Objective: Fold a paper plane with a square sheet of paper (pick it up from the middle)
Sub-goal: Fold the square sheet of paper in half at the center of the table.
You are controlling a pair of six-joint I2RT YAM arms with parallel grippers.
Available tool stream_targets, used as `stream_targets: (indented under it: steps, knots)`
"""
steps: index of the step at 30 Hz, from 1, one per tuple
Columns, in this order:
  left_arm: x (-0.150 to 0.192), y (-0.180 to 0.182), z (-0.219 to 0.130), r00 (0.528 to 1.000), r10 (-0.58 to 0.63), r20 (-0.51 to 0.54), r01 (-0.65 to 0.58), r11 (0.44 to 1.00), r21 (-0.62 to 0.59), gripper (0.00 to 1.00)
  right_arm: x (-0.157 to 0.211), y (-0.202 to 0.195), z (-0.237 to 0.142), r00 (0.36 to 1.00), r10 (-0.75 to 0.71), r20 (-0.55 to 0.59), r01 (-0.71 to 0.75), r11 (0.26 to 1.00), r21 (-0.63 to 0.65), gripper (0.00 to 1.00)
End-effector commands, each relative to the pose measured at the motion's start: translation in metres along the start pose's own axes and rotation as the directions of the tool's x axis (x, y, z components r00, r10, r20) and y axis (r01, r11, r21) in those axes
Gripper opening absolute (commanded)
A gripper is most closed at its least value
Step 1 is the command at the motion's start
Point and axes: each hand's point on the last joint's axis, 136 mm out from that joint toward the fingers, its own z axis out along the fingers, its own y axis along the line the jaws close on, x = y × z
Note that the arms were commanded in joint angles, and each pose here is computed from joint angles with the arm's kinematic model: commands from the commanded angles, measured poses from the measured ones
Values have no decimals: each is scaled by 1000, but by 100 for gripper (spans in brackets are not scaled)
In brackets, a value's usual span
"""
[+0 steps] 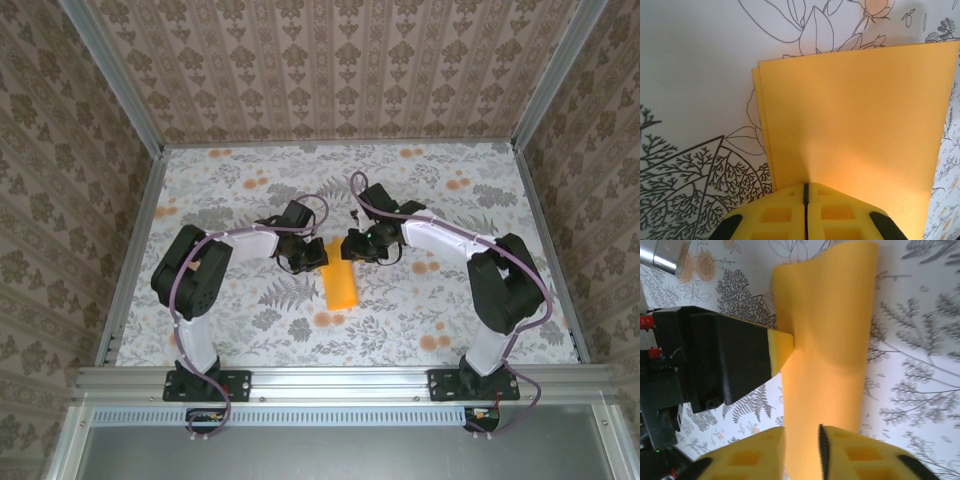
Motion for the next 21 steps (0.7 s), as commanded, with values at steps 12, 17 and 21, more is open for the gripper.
stream_targets:
  steps: [12,17,21]
  knots:
    - [28,62,18,993,-74,-95,50,972,-228,6,-7,-6,59,996,40,-81,-40,999,11,10]
    - [34,70,20,991,-86,-106,57,966,-253,6,2,-27,69,992,59,-111,-54,997,51,10]
    - [37,77,20,989,-101,-110,68,960,-271,6,7,-39,73,990,77,-116,-69,995,66,10]
